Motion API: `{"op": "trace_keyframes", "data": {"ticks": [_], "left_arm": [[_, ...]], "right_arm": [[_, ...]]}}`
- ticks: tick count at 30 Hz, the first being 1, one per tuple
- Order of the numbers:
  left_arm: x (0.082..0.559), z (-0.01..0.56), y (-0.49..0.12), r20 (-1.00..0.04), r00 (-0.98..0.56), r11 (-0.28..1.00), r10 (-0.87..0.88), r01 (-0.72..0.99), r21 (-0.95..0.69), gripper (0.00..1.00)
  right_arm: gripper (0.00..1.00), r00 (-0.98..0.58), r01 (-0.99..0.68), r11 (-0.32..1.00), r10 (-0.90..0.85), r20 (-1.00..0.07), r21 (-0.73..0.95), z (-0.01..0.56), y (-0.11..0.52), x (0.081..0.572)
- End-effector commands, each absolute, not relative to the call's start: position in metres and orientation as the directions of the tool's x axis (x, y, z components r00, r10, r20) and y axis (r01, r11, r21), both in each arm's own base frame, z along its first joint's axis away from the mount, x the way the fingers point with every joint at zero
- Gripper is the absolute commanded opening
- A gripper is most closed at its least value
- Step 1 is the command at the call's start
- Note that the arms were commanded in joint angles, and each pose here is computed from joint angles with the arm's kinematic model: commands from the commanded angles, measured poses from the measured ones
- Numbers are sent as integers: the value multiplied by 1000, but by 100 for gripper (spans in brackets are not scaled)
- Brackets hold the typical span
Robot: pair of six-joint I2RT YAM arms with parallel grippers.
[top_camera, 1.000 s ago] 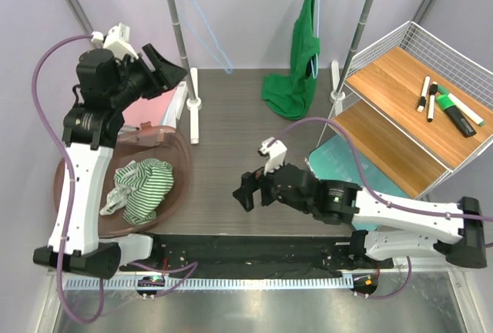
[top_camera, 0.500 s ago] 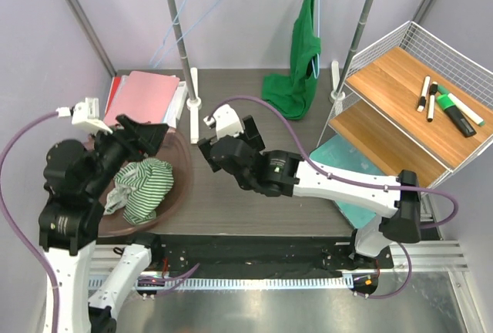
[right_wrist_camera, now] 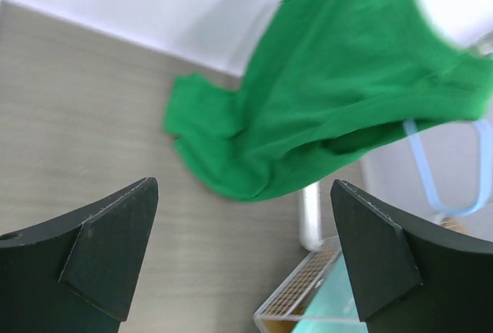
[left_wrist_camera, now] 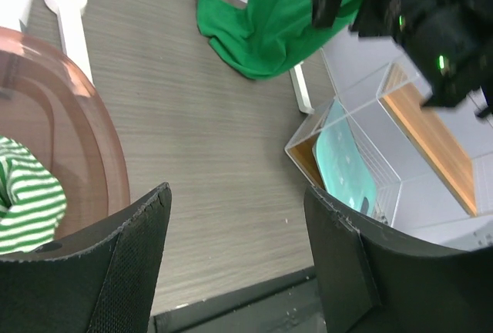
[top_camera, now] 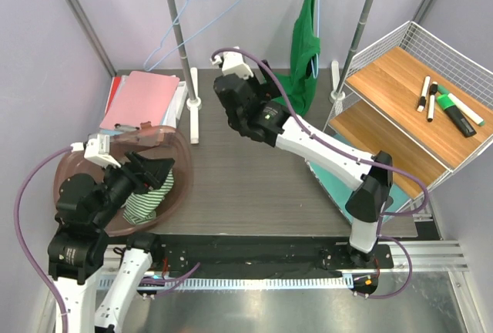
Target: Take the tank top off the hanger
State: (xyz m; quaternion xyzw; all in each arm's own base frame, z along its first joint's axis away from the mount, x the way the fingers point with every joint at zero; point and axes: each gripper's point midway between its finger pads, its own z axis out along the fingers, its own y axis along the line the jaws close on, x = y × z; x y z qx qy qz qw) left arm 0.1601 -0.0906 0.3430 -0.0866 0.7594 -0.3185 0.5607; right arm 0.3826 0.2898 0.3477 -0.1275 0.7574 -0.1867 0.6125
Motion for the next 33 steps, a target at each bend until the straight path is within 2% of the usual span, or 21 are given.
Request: {"op": "trace_keyframes", "data": {"ticks": [1, 5, 13, 22, 30, 33], "left_arm": [[147, 332, -101, -767, -414, 746, -490, 256, -615, 69], [149, 326, -103, -767, -415, 742, -489, 264, -616, 69], [153, 324, -106, -779, -415, 743, -469, 291, -602, 70], [151, 316, -112, -769, -443, 726, -462, 310, -614, 70], [150, 317, -114, -773, -449, 726, -448, 322, -607, 70], [149, 317, -114, -771, -449, 724, -451, 321, -611, 70]], "right_arm": [[100, -171, 219, 861, -430, -886, -460, 404, 255, 398], [100, -163, 316, 824, -442, -882, -471, 425, 233, 409], [100, -67, 470, 810, -363, -930, -350, 488, 182, 436], [100, -85, 547, 768, -344, -935, -332, 496, 151, 469], [100, -37, 527, 805, -298, -954, -272, 497, 137, 489], [96, -17, 484, 838, -278, -960, -251, 495, 133, 501]]}}
